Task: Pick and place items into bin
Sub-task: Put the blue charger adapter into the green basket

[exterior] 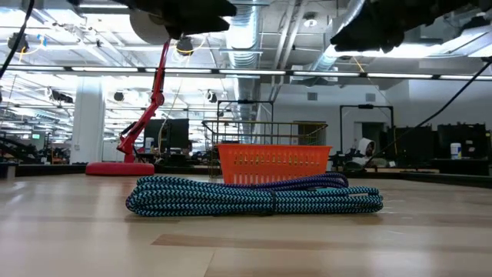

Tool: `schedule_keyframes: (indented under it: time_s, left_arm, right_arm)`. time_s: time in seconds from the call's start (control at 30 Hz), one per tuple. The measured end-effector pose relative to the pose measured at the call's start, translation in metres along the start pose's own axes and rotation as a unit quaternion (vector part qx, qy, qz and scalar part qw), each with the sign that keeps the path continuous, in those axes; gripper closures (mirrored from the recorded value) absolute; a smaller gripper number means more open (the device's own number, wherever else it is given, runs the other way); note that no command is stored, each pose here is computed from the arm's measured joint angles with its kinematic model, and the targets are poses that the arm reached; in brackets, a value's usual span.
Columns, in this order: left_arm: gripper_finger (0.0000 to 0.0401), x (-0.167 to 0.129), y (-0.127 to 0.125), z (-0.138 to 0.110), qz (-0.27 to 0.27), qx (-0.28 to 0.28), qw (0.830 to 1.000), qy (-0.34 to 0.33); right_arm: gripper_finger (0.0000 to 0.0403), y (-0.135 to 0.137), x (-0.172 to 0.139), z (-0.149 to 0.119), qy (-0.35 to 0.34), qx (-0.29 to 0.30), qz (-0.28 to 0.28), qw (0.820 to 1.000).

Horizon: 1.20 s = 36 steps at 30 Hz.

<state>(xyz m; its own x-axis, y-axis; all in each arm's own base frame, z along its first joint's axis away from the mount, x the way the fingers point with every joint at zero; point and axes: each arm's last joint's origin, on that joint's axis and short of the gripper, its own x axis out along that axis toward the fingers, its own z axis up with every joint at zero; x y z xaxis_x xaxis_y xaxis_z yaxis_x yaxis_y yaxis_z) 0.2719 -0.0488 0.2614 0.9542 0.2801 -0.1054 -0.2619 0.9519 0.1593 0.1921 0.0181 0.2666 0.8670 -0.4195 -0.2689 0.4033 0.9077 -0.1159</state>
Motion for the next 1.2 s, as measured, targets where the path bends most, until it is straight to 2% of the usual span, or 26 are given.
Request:
schedule_keyframes:
  time_s: [0.13, 0.27, 0.5, 0.63, 0.77, 0.9, 1.07, 1.2]
  left_arm:
    - [0.0136, 0.013, 0.027, 0.011, 0.022, 0.015, 0.999, -0.039]
    - [0.0136, 0.027, 0.061, 0.036, 0.055, 0.014, 0.997, -0.049]
    - [0.0136, 0.042, 0.101, 0.072, -0.02, 0.009, 0.999, -0.033]
    - [0.0136, 0.042, 0.113, 0.085, -0.005, 0.043, 0.998, -0.034]
    - [0.0136, 0.042, 0.124, 0.089, 0.014, 0.098, 0.994, -0.034]
    - [0.0136, 0.044, 0.136, 0.093, 0.035, 0.129, 0.99, -0.04]
    - [0.0136, 0.06, 0.166, 0.093, 0.07, 0.098, 0.993, -0.002]
    - [0.0136, 0.088, 0.191, 0.089, 0.058, 0.077, 0.992, 0.079]
  right_arm:
    - [0.0216, 0.0, 0.0, -0.001, 0.003, 0.001, 0.0, 1.0]
    - [0.0216, 0.0, 0.0, -0.001, 0.003, -0.002, -0.003, 1.0]
    - [0.0216, -0.001, 0.002, -0.003, 0.014, -0.023, -0.017, 1.0]
    - [0.0216, -0.002, 0.004, -0.01, 0.04, -0.038, -0.052, 0.997]
    - [0.0216, -0.003, 0.006, -0.012, 0.045, -0.049, -0.086, 0.994]
    - [0.0216, -0.005, 0.006, -0.013, 0.048, -0.055, -0.099, 0.992]
    - [0.0216, -0.009, 0.008, -0.013, 0.054, -0.056, -0.111, 0.991]
    - [0.0216, -0.012, 0.009, -0.014, 0.059, -0.055, -0.12, 0.99]
